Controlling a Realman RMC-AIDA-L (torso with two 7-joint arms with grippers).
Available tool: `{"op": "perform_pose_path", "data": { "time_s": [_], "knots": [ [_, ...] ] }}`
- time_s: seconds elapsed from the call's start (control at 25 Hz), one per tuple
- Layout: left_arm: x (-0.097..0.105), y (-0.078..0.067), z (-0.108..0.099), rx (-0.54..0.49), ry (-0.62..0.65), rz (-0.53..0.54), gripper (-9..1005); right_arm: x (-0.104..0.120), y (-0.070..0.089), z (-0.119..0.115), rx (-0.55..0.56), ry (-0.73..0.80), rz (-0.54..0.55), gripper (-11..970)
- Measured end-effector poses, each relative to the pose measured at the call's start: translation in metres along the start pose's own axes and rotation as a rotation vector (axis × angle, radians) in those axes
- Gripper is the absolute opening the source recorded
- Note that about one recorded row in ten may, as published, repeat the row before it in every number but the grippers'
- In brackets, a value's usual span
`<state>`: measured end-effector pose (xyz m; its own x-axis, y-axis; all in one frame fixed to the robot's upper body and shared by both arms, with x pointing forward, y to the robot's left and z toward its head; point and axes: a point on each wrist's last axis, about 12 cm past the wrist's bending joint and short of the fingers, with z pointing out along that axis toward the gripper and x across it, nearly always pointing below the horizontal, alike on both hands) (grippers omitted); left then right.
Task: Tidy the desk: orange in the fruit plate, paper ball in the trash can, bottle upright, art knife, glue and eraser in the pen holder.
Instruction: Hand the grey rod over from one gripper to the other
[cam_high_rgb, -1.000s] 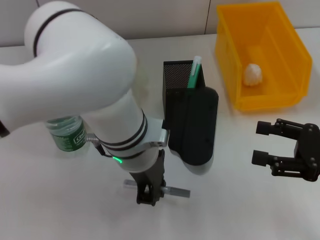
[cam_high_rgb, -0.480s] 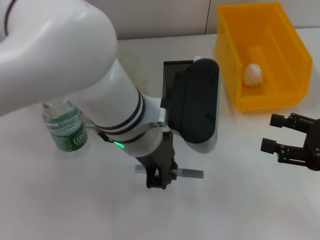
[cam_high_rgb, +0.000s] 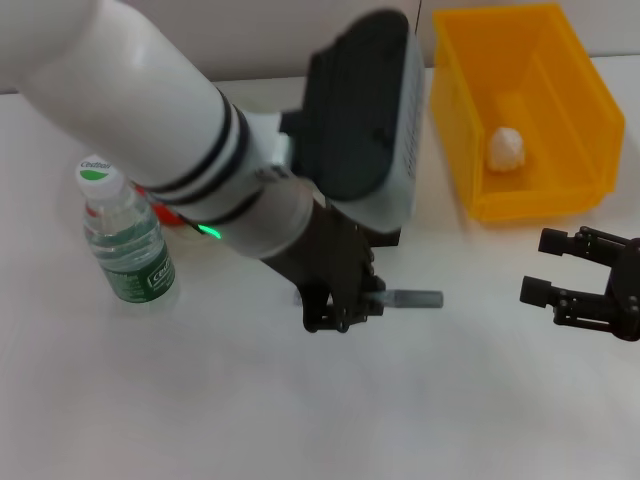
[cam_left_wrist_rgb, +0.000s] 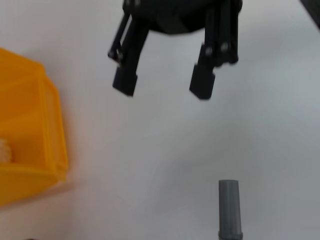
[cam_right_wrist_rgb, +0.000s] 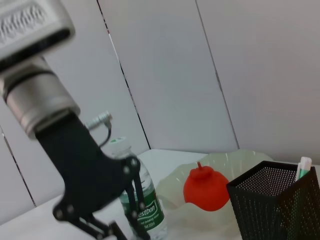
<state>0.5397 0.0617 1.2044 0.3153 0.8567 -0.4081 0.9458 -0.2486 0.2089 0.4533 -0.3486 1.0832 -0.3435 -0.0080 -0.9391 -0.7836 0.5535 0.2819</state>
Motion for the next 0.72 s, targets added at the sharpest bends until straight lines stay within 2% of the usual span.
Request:
{"op": "perform_pose_path", "data": {
  "time_s": [0.12,0.16,0.24,0.4,0.72],
  "knots": [
    [0.001,0.002,-0.004,0.003,-0.022,-0.003,144,0.0,0.0,0.0,-0.002,0.005,0.003,814],
    [0.003,0.007,-0.02,0.016,-0.113,-0.005,144,0.001,0.0,0.0,-0.002,0.005,0.003,814],
    [0.012,0.016,-0.039,-0.001,-0.206,-0.01,144,0.001,0.0,0.0,-0.002,0.005,0.004,814],
    [0.02,0.022,-0.052,-0.019,-0.285,-0.019,144,0.001,0.001,0.0,-0.006,0.005,0.004,814],
    [0.053,0.037,-0.081,-0.092,-0.523,-0.094,145,0.002,0.001,0.001,-0.008,0.01,0.007,814]
  ]
}}
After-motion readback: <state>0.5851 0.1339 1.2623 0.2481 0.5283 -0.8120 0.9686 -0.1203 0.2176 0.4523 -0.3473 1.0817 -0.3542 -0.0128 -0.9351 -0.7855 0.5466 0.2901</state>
